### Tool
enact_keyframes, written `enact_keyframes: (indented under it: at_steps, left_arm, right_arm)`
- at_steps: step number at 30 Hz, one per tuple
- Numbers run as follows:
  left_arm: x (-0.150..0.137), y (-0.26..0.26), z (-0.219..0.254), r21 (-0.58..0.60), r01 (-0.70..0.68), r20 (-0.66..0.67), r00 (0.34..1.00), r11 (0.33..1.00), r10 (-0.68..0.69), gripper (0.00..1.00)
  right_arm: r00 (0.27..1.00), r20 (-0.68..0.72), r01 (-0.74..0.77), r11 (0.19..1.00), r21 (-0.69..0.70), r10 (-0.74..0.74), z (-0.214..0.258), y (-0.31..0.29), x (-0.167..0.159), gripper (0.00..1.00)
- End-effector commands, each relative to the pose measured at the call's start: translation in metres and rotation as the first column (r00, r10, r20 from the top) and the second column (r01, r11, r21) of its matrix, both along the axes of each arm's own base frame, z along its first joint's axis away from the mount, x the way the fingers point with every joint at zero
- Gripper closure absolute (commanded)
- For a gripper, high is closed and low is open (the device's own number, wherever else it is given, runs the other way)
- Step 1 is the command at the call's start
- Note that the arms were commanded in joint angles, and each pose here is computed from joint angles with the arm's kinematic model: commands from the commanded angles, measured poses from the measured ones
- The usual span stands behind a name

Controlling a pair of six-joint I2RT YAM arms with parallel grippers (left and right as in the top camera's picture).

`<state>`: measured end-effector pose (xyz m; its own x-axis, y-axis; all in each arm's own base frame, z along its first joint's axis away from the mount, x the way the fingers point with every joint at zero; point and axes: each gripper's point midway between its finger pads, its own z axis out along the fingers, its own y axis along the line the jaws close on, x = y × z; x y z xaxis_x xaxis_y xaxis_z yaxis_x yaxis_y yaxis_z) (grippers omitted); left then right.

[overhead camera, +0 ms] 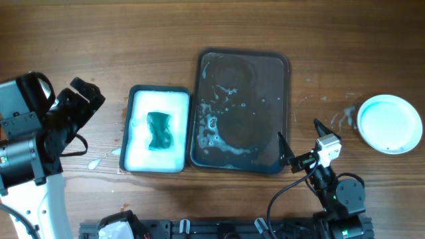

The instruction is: Clean dirty plates on tray and stack at the side

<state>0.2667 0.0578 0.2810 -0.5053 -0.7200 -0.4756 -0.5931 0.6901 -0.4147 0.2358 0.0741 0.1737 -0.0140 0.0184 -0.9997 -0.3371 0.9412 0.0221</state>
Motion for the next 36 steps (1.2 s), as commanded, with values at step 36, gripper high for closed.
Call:
enact_keyframes:
  at_steps: [36]
  left_arm:
    - [-0.028, -0.108, -0.117, 0.508, 0.347, 0.617, 0.492, 0.788, -0.614, 0.0]
  right_arm:
    - [1.0, -0.006, 0.018, 1.0, 0.004, -0.018, -0.001, -0.003, 0.001, 0.0]
